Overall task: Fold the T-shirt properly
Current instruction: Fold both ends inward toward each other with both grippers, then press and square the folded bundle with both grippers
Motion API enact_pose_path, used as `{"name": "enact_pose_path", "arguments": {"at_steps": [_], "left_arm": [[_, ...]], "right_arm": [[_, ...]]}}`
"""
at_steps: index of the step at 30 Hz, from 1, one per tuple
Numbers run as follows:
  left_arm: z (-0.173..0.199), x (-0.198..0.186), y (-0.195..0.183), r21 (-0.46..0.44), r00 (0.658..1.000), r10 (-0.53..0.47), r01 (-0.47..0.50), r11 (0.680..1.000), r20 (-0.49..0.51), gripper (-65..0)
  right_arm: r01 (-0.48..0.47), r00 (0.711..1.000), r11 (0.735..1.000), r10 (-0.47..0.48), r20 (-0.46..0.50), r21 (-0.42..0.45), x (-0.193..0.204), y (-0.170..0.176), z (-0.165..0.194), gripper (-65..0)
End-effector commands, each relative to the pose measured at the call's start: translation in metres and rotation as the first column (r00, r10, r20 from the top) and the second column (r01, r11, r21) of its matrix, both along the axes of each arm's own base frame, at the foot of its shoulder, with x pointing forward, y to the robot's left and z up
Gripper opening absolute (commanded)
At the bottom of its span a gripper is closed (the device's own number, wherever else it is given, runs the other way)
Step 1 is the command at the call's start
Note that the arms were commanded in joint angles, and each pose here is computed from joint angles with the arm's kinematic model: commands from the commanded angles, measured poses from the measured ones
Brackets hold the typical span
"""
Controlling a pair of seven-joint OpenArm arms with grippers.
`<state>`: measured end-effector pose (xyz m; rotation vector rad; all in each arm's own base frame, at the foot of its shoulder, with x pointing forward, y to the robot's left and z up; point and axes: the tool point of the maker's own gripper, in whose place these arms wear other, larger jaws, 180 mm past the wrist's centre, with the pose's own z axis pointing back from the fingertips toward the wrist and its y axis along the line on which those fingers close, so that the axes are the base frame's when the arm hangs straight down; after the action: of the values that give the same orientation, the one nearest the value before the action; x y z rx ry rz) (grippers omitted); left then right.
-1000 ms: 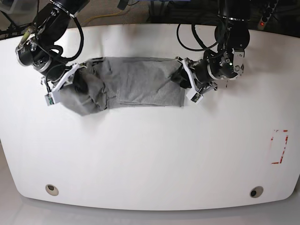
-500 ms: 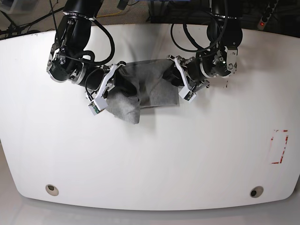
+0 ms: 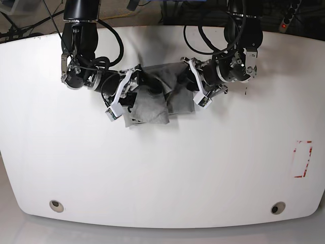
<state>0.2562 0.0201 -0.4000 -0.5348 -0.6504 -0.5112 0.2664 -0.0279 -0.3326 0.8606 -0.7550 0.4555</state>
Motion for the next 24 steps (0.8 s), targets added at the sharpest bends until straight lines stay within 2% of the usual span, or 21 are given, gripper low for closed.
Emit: {"name": "enact_pose_path", "arguments": {"at_steps": [1,4,9,15,20,24], "left_arm": [[0.023,0.009,-0.003,-0.024,0.997,-0.002,0.004,1.0,0.074,-42.9],[0.041,0.01,0.006,-0.013,0.991,0.015,-0.014,1.0,0.135,-42.9],[0.064,0.012,0.049,0.045,0.972,0.088,-0.1,0.994,0.217,-43.1],[0.063,0.005,0.105,0.175,0.966,0.056,-0.102,0.979,0.25,-43.3],[0.063,-0.001,0.158,0.233,0.954,0.165,-0.225,0.946,0.251,-43.3],[0.065,-0.003,0.181,0.266,0.945,0.201,-0.269,0.926,0.258,-43.3]], "right_arm": [[-0.043,0.996,0.999,0.041,0.075,0.03,0.002,0.015,0.025,-17.8],[-0.061,0.997,0.998,0.06,0.038,0.022,-0.004,0.026,0.026,-18.5],[-0.107,0.994,0.994,0.107,0.005,0.002,-0.014,0.042,0.023,-18.5],[-0.208,0.975,0.974,0.215,0.064,-0.091,-0.028,0.066,0.029,-18.5],[-0.175,0.979,0.982,0.181,0.097,-0.07,-0.026,0.058,0.041,-18.5],[-0.109,0.988,0.992,0.115,0.102,-0.069,-0.016,0.041,0.043,-18.5]]}}
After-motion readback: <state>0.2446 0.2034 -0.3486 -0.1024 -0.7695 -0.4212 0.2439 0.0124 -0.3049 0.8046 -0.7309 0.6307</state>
